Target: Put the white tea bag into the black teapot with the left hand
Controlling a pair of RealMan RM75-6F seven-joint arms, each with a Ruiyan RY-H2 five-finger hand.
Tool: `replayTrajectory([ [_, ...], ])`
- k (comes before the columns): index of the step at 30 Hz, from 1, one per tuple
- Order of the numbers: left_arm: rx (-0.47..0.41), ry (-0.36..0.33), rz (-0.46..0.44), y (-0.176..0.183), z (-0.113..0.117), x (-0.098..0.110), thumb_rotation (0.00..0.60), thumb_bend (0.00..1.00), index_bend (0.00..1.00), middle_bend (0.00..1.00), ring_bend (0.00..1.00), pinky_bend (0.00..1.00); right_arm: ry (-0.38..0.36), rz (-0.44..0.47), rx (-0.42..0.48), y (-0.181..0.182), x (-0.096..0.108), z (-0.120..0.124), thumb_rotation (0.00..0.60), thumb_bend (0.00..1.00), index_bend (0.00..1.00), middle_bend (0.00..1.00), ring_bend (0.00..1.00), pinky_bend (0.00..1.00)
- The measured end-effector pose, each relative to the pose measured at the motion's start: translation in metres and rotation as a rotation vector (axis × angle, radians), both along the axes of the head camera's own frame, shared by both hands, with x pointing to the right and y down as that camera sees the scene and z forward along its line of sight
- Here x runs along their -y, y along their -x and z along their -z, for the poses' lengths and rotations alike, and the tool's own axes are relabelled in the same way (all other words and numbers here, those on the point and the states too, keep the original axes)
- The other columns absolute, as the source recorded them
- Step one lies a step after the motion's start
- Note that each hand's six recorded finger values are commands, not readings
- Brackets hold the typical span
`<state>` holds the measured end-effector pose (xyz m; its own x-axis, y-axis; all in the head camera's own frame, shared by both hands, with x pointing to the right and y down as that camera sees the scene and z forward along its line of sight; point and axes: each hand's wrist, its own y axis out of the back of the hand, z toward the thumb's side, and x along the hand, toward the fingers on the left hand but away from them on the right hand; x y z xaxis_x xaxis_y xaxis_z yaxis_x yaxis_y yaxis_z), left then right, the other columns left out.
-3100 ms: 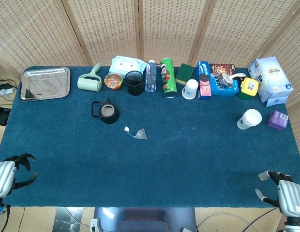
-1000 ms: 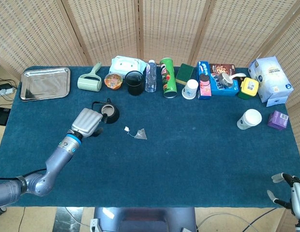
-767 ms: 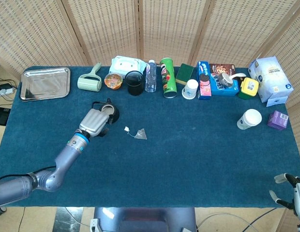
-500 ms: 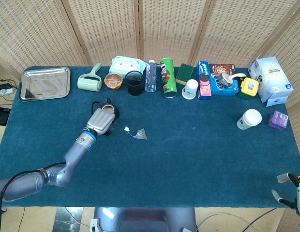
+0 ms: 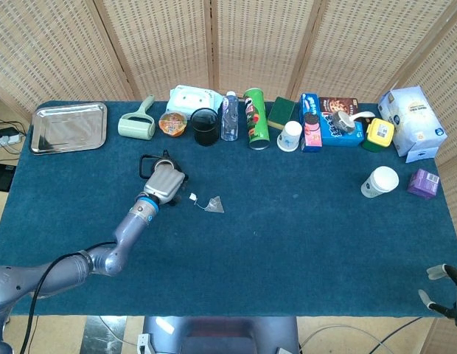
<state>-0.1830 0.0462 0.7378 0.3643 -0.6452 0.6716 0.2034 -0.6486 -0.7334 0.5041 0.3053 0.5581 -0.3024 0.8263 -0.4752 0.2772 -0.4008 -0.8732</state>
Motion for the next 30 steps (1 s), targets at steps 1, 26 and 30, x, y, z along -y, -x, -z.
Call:
replayTrajectory([
  [1,0.0,0.002,-0.002,-0.002,-0.001,0.0,0.6,0.37,0.48,1.0,1.0,0.94,0.0,-0.001,-0.001,0.0,0.0,0.0,0.6,0.28,0.41,0.44,0.38,0.31],
  [26,-0.009,0.018,-0.029,-0.041,-0.025,0.001,0.6,0.38,0.51,1.0,1.0,0.94,0.001,-0.043,-0.024,-0.01,-0.005,0.004,0.6,0.28,0.41,0.44,0.38,0.31],
  [30,-0.005,0.022,-0.03,-0.042,-0.027,0.001,0.6,0.37,0.52,1.0,1.0,0.94,0.001,-0.049,-0.023,-0.011,-0.007,0.004,0.6,0.28,0.41,0.44,0.38,0.31],
])
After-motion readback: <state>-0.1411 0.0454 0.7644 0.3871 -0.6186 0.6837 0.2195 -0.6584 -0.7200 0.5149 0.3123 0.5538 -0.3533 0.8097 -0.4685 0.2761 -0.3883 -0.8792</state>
